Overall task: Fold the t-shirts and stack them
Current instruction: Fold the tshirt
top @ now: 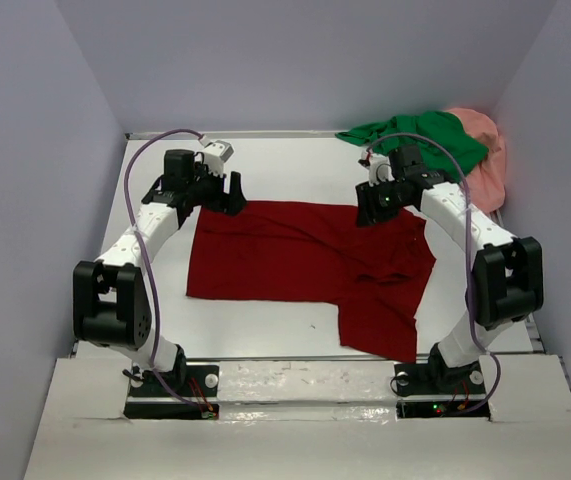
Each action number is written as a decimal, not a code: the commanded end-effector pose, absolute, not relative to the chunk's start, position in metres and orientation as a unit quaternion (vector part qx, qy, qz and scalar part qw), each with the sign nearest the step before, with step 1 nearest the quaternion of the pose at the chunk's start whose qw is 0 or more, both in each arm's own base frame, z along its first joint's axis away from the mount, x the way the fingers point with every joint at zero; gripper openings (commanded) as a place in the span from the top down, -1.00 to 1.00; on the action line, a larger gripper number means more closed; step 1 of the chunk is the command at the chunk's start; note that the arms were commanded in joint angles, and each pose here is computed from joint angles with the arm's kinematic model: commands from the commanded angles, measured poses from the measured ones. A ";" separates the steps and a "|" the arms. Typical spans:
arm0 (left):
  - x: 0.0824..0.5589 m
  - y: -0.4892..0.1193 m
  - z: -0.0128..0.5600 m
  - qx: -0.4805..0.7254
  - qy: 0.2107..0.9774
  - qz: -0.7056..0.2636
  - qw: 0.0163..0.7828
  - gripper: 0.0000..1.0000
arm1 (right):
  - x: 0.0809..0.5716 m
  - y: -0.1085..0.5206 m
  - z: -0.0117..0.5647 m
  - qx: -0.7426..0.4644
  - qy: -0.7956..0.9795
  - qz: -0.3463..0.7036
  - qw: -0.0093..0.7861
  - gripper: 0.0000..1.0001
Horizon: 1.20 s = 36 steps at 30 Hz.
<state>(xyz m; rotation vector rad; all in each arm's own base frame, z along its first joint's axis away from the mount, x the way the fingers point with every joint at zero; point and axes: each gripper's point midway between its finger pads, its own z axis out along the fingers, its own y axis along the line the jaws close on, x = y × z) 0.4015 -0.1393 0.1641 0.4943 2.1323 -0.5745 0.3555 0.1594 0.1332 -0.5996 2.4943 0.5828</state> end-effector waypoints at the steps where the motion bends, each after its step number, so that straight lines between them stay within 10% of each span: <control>1: 0.409 -0.130 0.160 0.175 0.865 -0.215 0.418 -0.67 | 0.389 0.146 0.128 -0.185 0.933 0.147 0.272 0.11; 7: 0.387 -0.115 0.143 0.178 0.903 -0.199 0.338 -0.65 | 0.331 0.130 0.086 -0.180 0.970 0.134 0.091 0.17; 13: 0.363 -0.106 0.129 0.179 0.919 -0.203 0.286 -0.66 | 0.311 0.109 0.111 -0.177 0.973 0.113 0.095 0.12; 16: 0.361 -0.109 0.121 0.179 0.922 -0.213 0.270 -0.65 | 0.304 0.114 0.109 -0.177 0.972 0.130 0.085 0.31; 18: 0.370 -0.111 0.123 0.180 0.914 -0.214 0.295 -0.64 | 0.308 0.117 0.106 -0.173 0.971 0.134 0.092 1.00; 20: 0.376 -0.113 0.126 0.178 0.907 -0.216 0.315 -0.51 | 0.311 0.119 0.101 -0.172 0.971 0.138 0.094 1.00; 26: 0.395 -0.120 0.128 0.159 0.900 -0.230 0.335 1.00 | 0.330 0.128 0.094 -0.167 0.965 0.154 0.133 1.00; 36: 0.422 -0.122 0.112 0.150 0.892 -0.228 0.361 1.00 | 0.370 0.151 0.078 -0.163 0.952 0.191 0.176 1.00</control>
